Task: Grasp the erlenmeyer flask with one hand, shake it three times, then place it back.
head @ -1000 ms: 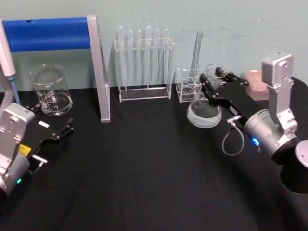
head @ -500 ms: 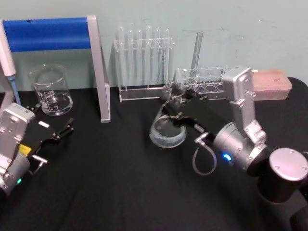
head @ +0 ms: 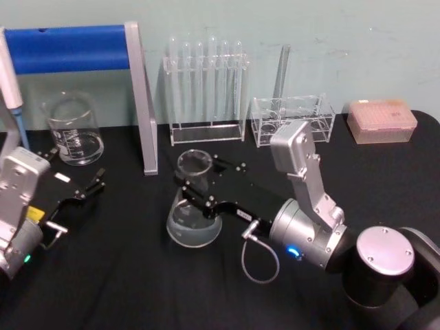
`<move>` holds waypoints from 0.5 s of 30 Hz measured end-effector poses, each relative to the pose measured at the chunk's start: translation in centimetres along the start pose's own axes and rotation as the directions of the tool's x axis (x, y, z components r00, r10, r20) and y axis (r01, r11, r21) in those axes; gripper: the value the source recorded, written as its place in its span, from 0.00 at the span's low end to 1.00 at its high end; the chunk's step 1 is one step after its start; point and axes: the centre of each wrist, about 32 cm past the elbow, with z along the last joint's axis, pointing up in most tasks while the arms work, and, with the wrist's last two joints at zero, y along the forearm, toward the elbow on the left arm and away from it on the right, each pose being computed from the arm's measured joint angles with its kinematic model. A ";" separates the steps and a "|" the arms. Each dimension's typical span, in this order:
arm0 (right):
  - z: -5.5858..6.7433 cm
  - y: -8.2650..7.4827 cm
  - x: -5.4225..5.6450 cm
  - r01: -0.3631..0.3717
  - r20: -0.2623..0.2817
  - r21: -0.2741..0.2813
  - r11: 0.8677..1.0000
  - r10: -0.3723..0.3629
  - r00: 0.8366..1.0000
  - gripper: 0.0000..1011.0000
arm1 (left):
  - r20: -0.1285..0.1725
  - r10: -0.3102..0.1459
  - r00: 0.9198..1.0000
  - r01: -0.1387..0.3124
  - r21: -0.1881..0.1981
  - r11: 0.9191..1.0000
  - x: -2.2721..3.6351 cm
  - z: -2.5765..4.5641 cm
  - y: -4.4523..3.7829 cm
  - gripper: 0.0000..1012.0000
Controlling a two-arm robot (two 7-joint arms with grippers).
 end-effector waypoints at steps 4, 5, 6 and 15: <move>0.0 0.2 -0.6 -0.036 -0.002 0.001 0.999 0.036 0.999 0.45 | 0.000 0.000 1.000 0.000 0.000 1.000 0.00 0.00 0.00 0.99; 0.0 0.2 -0.7 -0.045 -0.001 0.002 0.999 0.045 0.999 0.44 | 0.000 0.000 1.000 0.000 0.000 1.000 0.00 0.00 0.00 0.99; 0.0 0.2 -0.7 -0.048 -0.001 0.002 0.999 0.048 0.999 0.45 | 0.000 0.000 1.000 0.000 0.000 1.000 0.00 0.00 0.00 0.99; 0.1 -0.1 0.1 0.005 -0.004 0.005 1.000 -0.004 1.000 0.45 | 0.000 0.000 1.000 0.000 0.000 1.000 0.00 0.00 0.00 0.99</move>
